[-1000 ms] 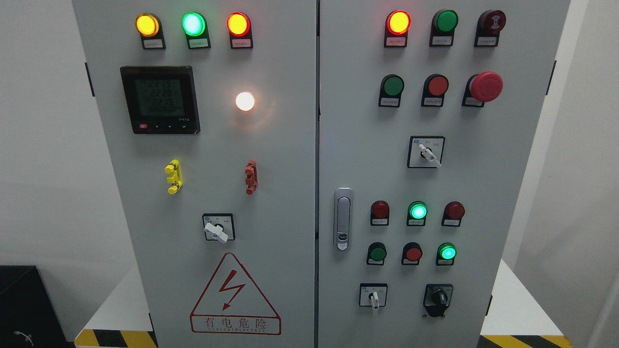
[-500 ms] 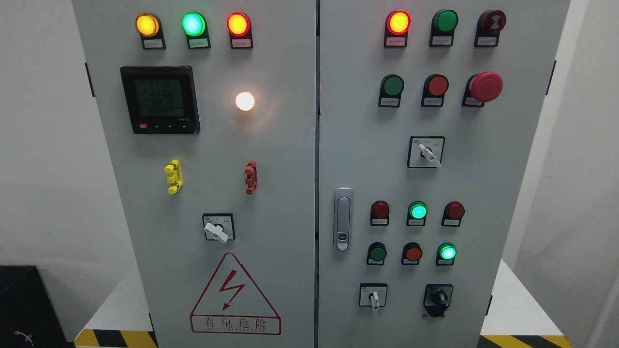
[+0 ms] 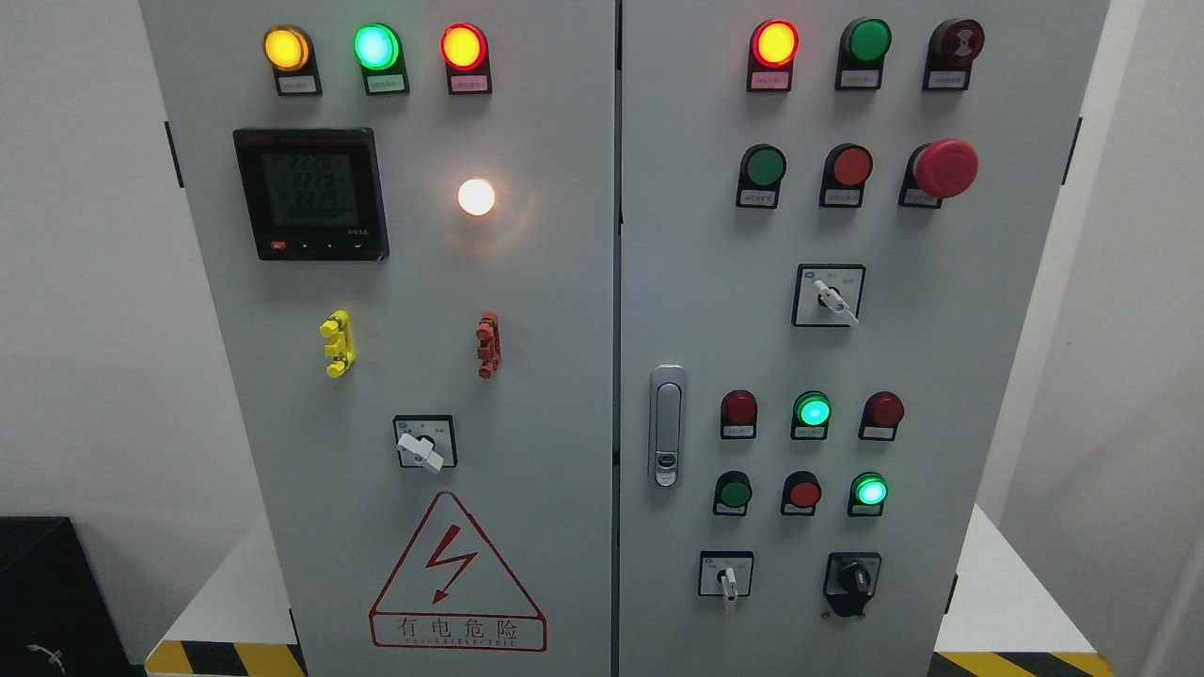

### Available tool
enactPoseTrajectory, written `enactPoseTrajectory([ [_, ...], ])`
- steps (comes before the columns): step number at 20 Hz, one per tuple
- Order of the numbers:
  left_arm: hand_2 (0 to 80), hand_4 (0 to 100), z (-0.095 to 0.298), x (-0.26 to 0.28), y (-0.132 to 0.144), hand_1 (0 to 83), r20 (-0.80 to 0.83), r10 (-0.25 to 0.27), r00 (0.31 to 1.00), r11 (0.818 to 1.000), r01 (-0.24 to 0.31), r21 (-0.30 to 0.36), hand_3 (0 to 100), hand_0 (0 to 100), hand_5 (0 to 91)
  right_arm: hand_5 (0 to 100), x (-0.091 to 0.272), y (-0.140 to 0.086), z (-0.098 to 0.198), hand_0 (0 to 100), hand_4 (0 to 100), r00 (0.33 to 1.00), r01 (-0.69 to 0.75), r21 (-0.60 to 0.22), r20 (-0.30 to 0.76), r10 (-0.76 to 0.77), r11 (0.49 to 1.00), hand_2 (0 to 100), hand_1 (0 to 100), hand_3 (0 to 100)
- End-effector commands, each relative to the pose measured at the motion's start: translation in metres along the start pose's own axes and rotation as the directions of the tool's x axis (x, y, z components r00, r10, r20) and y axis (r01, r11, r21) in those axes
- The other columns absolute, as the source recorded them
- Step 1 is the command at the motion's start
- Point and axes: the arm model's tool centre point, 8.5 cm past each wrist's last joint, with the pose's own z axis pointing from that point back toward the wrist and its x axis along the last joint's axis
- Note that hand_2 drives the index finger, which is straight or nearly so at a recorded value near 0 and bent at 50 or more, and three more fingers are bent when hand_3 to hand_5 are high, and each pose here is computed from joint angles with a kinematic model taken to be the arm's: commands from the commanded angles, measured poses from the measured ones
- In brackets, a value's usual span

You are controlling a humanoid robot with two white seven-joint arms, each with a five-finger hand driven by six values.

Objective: Flip black knob to close circuit

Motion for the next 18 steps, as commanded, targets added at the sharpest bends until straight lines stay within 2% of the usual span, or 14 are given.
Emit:
enactPoseTrajectory([
  [1, 0.0, 0, 0.002, -0.007, -0.001, 55.6, -0.017, -0.041, 0.999, 0.999, 0.041, -0.01, 0, 12, 0.0, 85, 0.011, -0.028, -0.01, 0, 78, 0.997, -0.071, -0.078, 0.0, 0.071, 0.994, 78, 23, 95],
  [7, 0.0, 0, 0.002, -0.007, -0.001, 55.6, -0.019, -0.042, 0.999, 0.999, 0.042, -0.009, 0, 12, 0.0, 86, 0.017, -0.041, -0.026, 0, 79, 0.996, -0.087, -0.103, -0.029, 0.085, 0.991, 79, 18, 95],
  [18, 0.0, 0, 0.002, -0.007, -0.001, 55.6, -0.019, -0.042, 0.999, 0.999, 0.042, -0.01, 0, 12, 0.0, 86, 0.024, -0.057, -0.042, 0, 79, 0.987, -0.151, -0.135, -0.073, 0.142, 0.979, 79, 18, 96],
])
